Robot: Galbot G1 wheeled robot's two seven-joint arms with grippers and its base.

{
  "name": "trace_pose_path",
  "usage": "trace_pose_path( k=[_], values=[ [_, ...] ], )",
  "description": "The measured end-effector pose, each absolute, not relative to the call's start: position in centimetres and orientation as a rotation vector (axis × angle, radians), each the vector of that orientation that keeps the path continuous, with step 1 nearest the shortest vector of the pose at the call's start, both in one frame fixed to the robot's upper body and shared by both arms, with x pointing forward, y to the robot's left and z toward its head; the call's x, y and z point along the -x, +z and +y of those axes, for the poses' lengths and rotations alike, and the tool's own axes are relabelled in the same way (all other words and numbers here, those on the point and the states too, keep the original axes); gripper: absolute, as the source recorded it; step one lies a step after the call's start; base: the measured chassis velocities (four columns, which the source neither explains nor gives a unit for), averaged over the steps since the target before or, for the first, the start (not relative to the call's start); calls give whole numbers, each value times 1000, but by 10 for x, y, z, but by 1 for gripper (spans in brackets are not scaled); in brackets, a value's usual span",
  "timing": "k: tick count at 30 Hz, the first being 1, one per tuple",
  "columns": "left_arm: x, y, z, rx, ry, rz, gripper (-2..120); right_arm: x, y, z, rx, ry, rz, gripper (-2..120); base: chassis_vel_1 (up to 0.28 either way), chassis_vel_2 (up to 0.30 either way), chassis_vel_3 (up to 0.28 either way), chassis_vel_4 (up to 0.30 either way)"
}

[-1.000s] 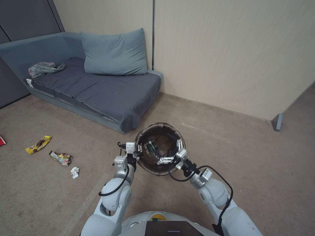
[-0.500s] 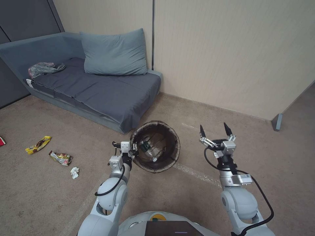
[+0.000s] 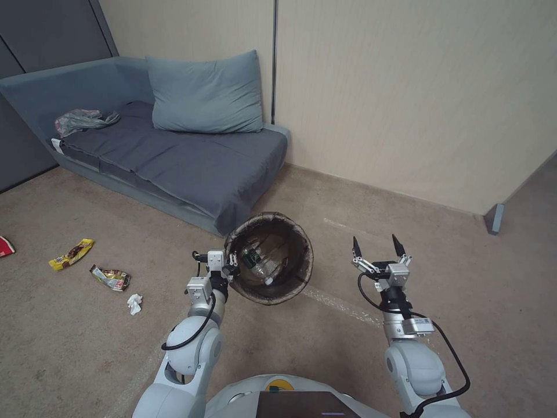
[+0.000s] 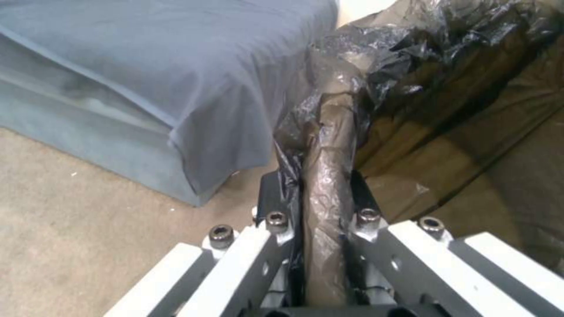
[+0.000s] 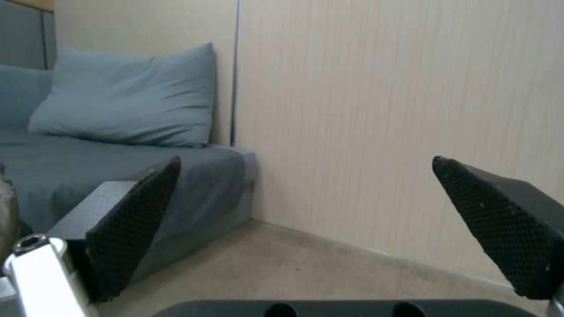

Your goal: Pick up the trash bin, then pick up the garbage from the floor and place it into the trash bin.

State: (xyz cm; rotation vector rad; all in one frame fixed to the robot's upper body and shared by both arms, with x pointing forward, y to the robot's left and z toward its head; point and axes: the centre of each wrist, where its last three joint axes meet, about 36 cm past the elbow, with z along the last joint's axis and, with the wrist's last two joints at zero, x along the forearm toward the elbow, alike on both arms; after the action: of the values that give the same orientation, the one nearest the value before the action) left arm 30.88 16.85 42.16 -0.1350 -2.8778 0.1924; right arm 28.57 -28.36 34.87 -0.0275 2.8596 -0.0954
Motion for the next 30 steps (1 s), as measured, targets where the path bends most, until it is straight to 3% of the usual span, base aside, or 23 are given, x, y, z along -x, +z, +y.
trace_pose_path(
  k=[30],
  values=[
    [-304, 427, 173, 124, 198, -2881, 3, -303, 353, -284, 38, -62, 2811, 100, 91, 94, 94, 97]
  ],
)
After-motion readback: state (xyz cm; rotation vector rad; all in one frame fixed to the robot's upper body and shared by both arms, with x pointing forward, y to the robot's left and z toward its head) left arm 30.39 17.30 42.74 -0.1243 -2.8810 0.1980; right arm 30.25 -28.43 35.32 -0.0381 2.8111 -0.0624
